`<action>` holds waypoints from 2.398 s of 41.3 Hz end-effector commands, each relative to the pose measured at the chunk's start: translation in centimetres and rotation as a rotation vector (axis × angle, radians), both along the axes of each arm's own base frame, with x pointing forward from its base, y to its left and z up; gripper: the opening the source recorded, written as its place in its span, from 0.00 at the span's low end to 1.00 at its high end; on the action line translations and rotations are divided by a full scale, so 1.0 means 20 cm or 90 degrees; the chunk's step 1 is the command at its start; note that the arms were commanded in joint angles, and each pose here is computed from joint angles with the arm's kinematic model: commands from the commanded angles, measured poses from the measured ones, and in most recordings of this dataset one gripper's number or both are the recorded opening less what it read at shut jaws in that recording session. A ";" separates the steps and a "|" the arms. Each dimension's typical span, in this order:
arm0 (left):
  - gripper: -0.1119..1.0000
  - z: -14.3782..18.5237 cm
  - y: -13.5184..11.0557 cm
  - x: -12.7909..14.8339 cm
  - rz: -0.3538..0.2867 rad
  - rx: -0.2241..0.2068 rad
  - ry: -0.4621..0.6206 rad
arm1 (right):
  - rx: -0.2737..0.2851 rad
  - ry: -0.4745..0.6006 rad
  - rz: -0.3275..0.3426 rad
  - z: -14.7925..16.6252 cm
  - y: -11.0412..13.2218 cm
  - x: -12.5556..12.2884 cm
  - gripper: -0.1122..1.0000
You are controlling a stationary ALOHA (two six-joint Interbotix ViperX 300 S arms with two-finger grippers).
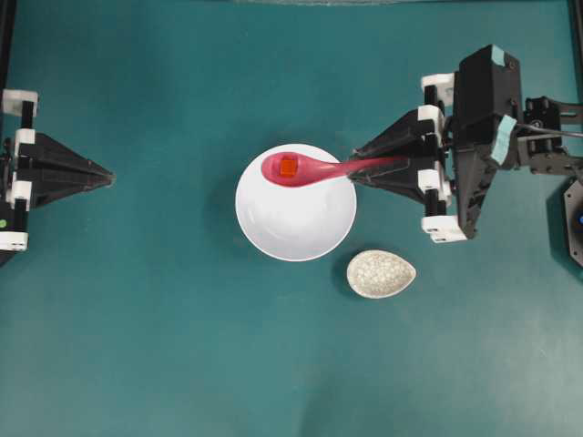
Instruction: Grip the spoon and scoop the red block from the bowl with right arm.
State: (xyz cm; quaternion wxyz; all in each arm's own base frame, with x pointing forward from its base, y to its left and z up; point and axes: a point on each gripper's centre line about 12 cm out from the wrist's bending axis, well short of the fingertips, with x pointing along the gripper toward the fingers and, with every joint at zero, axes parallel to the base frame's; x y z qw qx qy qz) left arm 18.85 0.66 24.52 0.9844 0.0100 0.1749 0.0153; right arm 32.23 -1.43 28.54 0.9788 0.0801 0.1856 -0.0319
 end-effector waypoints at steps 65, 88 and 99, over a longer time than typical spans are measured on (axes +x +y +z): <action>0.10 0.01 0.00 0.01 0.003 -0.004 0.000 | 0.005 -0.030 0.001 0.11 0.00 -0.02 0.32; 0.10 0.01 0.00 0.01 0.003 -0.005 0.001 | 0.005 -0.029 0.002 0.10 0.01 -0.02 0.32; 0.10 0.01 0.00 0.01 0.003 -0.004 0.000 | 0.007 -0.030 0.001 0.11 0.01 -0.02 0.32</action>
